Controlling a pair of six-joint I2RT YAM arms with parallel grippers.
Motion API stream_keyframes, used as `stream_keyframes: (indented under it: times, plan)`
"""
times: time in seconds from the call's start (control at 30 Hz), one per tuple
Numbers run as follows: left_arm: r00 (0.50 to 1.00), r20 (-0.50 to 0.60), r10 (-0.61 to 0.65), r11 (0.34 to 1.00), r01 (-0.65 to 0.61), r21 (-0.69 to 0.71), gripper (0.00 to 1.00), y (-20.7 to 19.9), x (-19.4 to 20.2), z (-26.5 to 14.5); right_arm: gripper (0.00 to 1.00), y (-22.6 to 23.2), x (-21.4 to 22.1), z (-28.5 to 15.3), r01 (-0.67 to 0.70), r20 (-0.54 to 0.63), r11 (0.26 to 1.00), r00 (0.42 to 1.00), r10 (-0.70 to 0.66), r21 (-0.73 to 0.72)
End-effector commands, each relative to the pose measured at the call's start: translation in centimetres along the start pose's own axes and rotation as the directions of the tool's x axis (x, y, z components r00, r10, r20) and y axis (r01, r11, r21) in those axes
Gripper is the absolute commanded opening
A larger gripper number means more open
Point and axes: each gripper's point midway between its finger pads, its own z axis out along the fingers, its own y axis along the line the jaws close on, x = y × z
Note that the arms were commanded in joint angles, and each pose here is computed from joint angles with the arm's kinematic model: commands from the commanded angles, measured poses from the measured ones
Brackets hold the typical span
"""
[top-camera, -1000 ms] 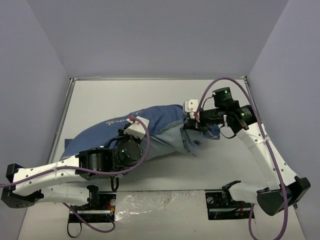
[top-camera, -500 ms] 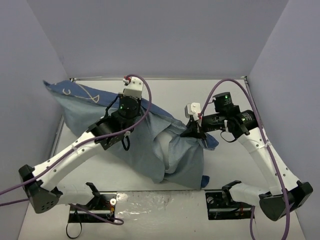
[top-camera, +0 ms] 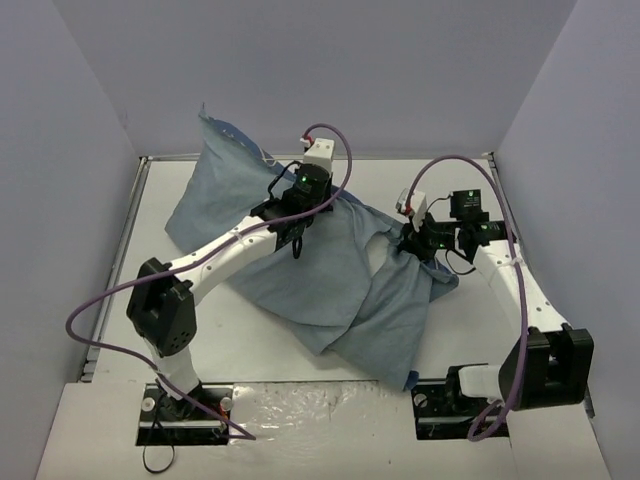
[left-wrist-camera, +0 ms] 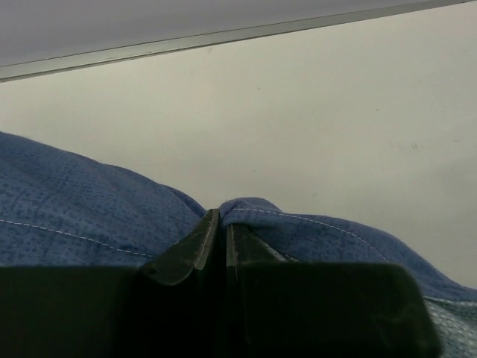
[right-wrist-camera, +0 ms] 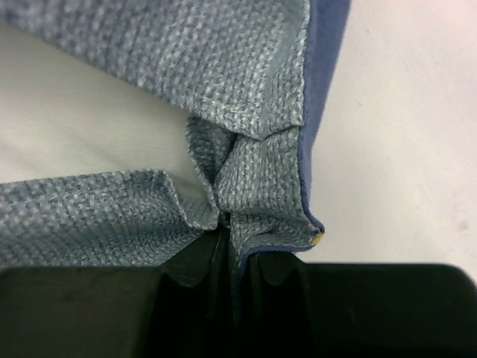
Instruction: Remove the pillowcase from the pillow
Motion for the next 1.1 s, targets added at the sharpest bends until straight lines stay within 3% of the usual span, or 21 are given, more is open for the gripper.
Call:
stream_keyframes:
  times: [0.0, 0.1, 0.13, 0.17, 0.23, 0.27, 0.3, 0.43, 0.53, 0.63, 0.67, 0.73, 0.77, 0.83, 0.97, 1.07]
  plan:
    - [0.989, 0.097, -0.108, 0.984, 0.092, 0.153, 0.02, -3.8, -6.1, -1.8, 0.1, -2.1, 2.2, 0.2, -0.036, -0.045, 0.998, 0.998, 0.038, 0.047]
    - [0.992, 0.087, -0.092, 0.988, 0.08, 0.135, 0.16, -3.5, -7.2, -2.3, 0.23, -2.4, 2.6, 0.2, -0.053, -0.051, 0.997, 0.997, 0.056, 0.052]
    - [0.992, 0.09, -0.092, 0.988, 0.079, 0.133, 0.26, -3.4, -7.8, -2.7, 0.36, -2.7, 2.6, 0.2, -0.058, -0.053, 0.997, 0.997, 0.061, 0.059]
    - [0.99, 0.104, -0.092, 0.987, 0.077, 0.14, 0.47, -3.5, -9.0, -3.4, 0.42, -2.9, 2.7, 0.3, -0.071, -0.061, 0.996, 0.995, 0.075, 0.062]
    - [0.993, 0.088, -0.079, 0.987, 0.066, 0.149, 0.64, -3.4, -9.5, -5.0, 0.57, -3.7, 2.1, -0.2, -0.097, -0.05, 0.991, 0.994, 0.102, 0.087]
    - [0.993, 0.087, -0.078, 0.986, 0.064, 0.156, 0.77, -3.5, -9.7, -5.8, 0.6, -4.1, 2.1, -0.2, -0.11, -0.052, 0.989, 0.992, 0.116, 0.098]
    - [0.993, 0.086, -0.079, 0.983, 0.063, 0.173, 0.8, -3.7, -10.1, -7.4, 0.62, -4.6, 1.7, -0.6, -0.134, -0.043, 0.984, 0.989, 0.14, 0.118]
    - [0.997, 0.054, -0.057, 0.967, 0.041, 0.252, 0.84, -5.8, -8.0, -11.3, 0.7, -7.6, -1.4, -3.3, -0.177, 0.032, 0.962, 0.984, 0.174, 0.21]
    - [1.0, -0.014, 0.014, 0.944, -0.008, 0.33, 0.84, -8.5, -3.9, -14.0, 0.74, -8.3, -2.9, -4.7, -0.216, 0.072, 0.947, 0.976, 0.205, 0.236]
    - [0.99, -0.081, 0.115, 0.927, -0.078, 0.368, 0.84, -10.1, 0.7, -16.7, 0.79, -6.4, -5.9, -6.2, -0.196, 0.129, 0.97, 0.976, 0.178, 0.145]
    - [0.982, -0.107, 0.155, 0.924, -0.106, 0.367, 0.84, -10.1, 2.8, -16.8, 0.81, -5.1, -6.3, -6.3, -0.174, 0.136, 0.981, 0.977, 0.161, 0.087]
    - [0.977, -0.108, 0.186, 0.901, -0.126, 0.416, 0.84, -11.0, 4.1, -18.3, 0.83, -0.8, -6.1, -6.9, 0.021, 0.117, 0.997, 0.993, -0.012, -0.076]
    - [0.968, -0.127, 0.215, 0.894, -0.143, 0.424, 0.84, -10.9, 5.8, -18.4, 0.84, 3.3, -5.0, -7.3, 0.024, 0.099, 0.975, 0.995, -0.002, -0.22]
    - [0.959, -0.125, 0.253, 0.879, -0.174, 0.444, 0.84, -10.9, 6.7, -19.1, 0.84, 6.3, -4.6, -6.9, 0.263, 0.125, 0.915, 0.964, -0.235, -0.306]
    - [0.939, -0.148, 0.312, 0.877, -0.225, 0.425, 0.83, -9.3, 8.2, -19.3, 0.84, 8.7, -1.7, -6.3, 0.343, 0.084, 0.87, 0.938, -0.336, -0.355]
    - [0.92, -0.171, 0.353, 0.882, -0.266, 0.388, 0.82, -7.9, 9.5, -19.0, 0.84, 9.0, -1.7, -6.5, 0.336, 0.078, 0.874, 0.941, -0.331, -0.35]
